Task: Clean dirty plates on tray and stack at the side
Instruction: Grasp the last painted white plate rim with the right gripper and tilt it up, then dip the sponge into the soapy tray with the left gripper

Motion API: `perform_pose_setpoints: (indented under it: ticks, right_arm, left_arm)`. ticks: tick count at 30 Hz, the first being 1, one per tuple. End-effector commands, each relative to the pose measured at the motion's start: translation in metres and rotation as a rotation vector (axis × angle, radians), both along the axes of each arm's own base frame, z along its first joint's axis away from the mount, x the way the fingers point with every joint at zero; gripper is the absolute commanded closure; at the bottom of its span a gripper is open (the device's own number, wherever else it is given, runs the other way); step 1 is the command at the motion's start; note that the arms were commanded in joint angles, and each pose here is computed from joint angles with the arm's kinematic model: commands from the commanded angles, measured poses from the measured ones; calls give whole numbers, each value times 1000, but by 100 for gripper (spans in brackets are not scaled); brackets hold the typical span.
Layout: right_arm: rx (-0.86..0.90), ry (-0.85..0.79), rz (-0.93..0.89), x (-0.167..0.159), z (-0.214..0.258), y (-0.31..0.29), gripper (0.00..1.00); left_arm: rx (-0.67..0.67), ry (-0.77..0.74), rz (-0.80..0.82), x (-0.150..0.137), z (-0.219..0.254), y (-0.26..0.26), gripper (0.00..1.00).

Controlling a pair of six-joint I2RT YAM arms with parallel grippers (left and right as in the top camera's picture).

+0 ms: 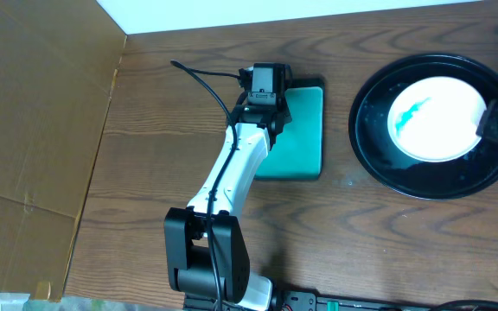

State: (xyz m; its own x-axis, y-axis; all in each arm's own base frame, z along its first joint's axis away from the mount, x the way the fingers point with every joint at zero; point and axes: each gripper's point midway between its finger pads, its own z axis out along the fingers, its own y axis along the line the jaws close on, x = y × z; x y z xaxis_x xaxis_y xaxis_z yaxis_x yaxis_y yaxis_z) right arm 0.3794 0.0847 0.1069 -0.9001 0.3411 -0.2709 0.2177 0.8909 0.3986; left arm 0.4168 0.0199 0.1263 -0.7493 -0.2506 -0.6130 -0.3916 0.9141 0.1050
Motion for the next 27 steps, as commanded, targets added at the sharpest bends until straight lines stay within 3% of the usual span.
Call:
perform_pose_setpoints:
  ticks: [1, 10, 17, 27]
  right_arm:
    - [-67, -21, 154, 22, 15, 4, 99]
    - [-54, 6, 337, 41, -24, 19, 99]
    - [-56, 58, 368, 51, -77, 21, 99]
    - [-122, 60, 368, 61, -106, 8, 99]
  left_arm:
    - [-12, -7, 16, 0, 0, 1, 93]
    - [-37, -4, 0, 0, -1, -4, 93]
    - [-50, -5, -9, 1, -2, -6, 93]
    - [-159, -20, -79, 20, -20, -29, 93]
